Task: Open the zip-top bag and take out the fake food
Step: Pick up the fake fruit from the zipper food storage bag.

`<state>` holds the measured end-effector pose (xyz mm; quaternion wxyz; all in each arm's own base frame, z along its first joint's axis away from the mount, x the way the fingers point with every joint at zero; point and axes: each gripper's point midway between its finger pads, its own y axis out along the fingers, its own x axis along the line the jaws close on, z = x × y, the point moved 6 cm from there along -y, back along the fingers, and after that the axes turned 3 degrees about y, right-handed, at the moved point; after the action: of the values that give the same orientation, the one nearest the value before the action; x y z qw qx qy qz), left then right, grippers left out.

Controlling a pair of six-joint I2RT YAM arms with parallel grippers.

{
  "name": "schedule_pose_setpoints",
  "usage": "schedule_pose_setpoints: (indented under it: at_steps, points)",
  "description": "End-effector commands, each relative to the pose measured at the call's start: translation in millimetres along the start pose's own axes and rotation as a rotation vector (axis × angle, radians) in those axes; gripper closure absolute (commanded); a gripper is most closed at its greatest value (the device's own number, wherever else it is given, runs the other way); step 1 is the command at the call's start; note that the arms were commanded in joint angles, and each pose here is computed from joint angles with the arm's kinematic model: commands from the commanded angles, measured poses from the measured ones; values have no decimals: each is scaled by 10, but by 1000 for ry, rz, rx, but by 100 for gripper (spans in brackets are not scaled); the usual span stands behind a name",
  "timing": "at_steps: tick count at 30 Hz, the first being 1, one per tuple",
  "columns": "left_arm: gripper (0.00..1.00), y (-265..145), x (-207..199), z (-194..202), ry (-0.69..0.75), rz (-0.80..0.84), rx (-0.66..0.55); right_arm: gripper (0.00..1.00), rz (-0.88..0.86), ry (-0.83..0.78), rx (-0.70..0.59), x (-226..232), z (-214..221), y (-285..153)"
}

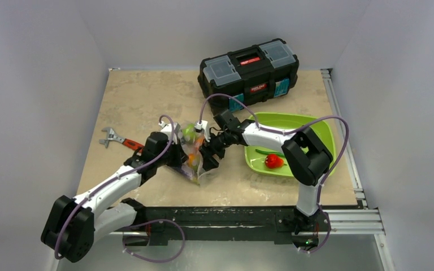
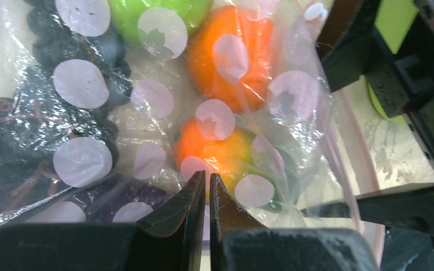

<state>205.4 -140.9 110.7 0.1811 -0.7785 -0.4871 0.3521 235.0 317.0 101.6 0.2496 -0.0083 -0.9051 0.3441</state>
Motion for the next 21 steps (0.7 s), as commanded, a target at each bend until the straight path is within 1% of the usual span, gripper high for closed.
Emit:
schedule_pose_setpoints:
  at_steps: [1,6,9,14,16,19,21]
  points:
    - [94,-74,-88,74,-27,72,38,19,39,16,-24,-17,-130,99]
    - [94,-16,-98,186,-52,102,85,17,92,-38,5,56,-143,230]
    - [95,47,-80,238,-61,101,111,18,152,-89,34,75,-137,343]
    - [95,110,-46,304,-70,95,124,20,239,-117,75,-13,-66,455]
    - [95,115,-36,320,-69,91,129,30,253,-124,76,-34,-66,458]
    - [95,71,-21,318,-62,78,116,52,269,-156,65,-14,-126,383]
    - [95,17,-2,298,-53,58,96,65,262,-188,49,41,-180,305]
